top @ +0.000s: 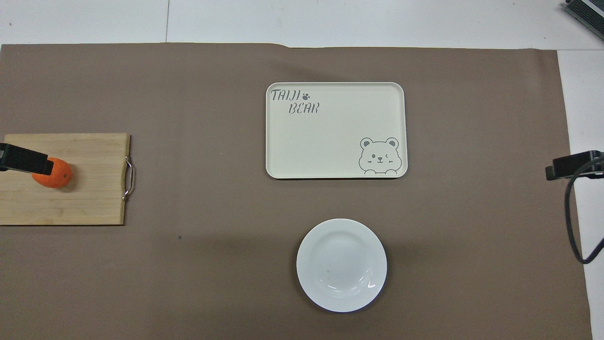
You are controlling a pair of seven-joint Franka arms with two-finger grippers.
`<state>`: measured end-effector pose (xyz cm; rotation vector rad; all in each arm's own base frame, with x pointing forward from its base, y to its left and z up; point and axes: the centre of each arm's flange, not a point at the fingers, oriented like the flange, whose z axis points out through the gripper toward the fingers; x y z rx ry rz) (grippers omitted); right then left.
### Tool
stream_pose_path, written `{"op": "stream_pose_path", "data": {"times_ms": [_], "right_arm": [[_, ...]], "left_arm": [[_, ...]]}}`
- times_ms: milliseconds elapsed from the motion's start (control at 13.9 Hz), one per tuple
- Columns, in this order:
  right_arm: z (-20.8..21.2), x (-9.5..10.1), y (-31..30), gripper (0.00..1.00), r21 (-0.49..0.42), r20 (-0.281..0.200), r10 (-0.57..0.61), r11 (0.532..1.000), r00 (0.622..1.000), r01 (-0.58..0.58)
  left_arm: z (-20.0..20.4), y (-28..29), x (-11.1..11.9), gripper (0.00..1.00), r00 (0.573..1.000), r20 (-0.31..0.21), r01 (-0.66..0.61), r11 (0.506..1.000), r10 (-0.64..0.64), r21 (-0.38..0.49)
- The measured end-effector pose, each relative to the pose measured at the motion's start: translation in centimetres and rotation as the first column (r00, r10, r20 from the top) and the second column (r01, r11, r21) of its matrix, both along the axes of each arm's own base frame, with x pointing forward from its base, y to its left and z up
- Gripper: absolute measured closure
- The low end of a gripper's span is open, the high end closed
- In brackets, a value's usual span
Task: Place orange and plate with both arms
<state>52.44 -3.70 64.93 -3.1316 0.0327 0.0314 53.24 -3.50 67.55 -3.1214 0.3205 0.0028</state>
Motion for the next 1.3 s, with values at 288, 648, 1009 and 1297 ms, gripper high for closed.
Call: {"op": "stream_pose_path", "data": {"times_ms": [288, 648, 1009, 1297], "right_arm": [[0.0, 0.0, 0.0, 0.0, 0.0, 0.0, 0.0, 1.0, 1.0, 0.0], [0.0, 0.0, 0.0, 0.0, 0.0, 0.0, 0.0, 1.0, 1.0, 0.0], [0.0, 0.0, 0.0, 0.0, 0.0, 0.0, 0.0, 1.0, 1.0, 0.0], [0.0, 0.0, 0.0, 0.0, 0.0, 0.0, 0.0, 1.0, 1.0, 0.0]], "left_arm": [[0.4, 0.0, 0.5, 0.0, 0.999, 0.048, 0.001, 1.0, 0.0, -0.003], [-0.3, 5.9, 2.2, 0.0, 0.992, 0.122, 0.029, 1.0, -0.029, 0.009], [-6.1, 12.2, 5.0, 0.0, 0.992, 0.109, 0.062, 0.998, -0.064, 0.023], [-12.6, 15.6, 6.4, 0.0, 0.99, 0.099, 0.104, 0.995, -0.103, -0.003]]}}
